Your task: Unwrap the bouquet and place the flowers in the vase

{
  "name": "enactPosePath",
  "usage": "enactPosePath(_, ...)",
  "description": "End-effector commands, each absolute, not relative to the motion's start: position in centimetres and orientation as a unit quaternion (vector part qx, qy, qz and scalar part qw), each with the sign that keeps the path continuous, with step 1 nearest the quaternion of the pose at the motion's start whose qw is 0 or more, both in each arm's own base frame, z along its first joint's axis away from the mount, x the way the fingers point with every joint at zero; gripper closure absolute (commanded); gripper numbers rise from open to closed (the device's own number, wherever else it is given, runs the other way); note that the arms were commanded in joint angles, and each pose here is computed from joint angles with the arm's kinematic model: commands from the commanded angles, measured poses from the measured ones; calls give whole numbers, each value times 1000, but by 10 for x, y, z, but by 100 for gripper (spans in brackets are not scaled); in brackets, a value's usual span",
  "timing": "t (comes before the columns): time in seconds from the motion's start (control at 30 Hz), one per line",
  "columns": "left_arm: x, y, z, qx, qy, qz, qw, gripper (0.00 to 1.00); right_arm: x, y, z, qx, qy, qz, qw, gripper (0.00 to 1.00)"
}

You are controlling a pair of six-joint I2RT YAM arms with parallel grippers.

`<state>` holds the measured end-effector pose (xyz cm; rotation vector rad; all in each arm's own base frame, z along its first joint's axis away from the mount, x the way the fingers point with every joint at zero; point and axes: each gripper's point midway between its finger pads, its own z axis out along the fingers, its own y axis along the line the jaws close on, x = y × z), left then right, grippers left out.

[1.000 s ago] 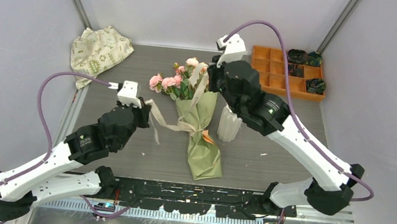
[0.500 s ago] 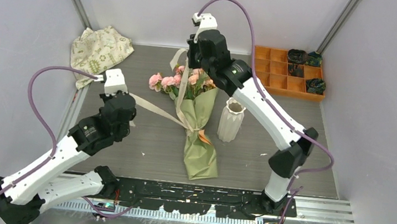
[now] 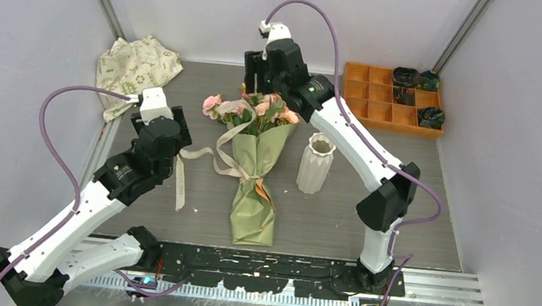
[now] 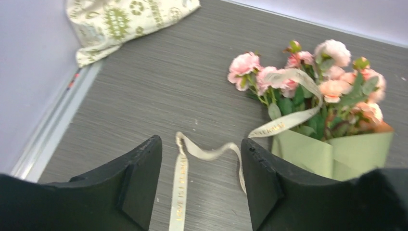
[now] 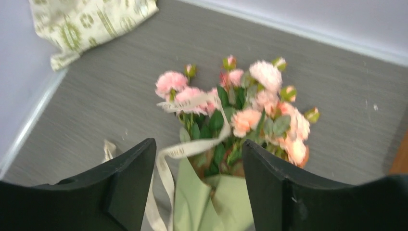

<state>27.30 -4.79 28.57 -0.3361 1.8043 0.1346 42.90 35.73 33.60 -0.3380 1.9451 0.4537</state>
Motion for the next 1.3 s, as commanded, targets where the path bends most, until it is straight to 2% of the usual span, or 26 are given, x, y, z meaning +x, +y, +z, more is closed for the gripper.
enactPosePath(0.0, 278, -78, 293, -123, 781, -29, 611, 37, 397, 328, 367, -137, 796, 206, 552, 28)
enactPosePath(0.07, 278, -92, 290, -95, 789, -57, 604, 38, 380, 320, 353, -140, 806, 212, 535, 32)
enactPosePath(0.23, 276, -113, 271, -77, 806, -101, 579, 45, 340, 319, 311, -144, 828, 251, 481, 59)
enactPosePath(0.3, 277, -115, 265, -78, 807, -105, 576, 45, 325, 329, 295, -155, 835, 261, 459, 64)
enactPosePath(0.57, 273, -122, 257, -74, 815, -122, 562, 46, 287, 374, 208, -206, 876, 240, 364, 67)
enactPosePath(0.8, 270, -125, 246, -72, 821, -130, 552, 46, 282, 369, 134, -206, 905, 198, 314, 66)
enactPosePath(1.27, 269, -155, 222, -37, 838, -180, 514, 47, 276, 348, 99, -199, 919, 159, 301, 63)
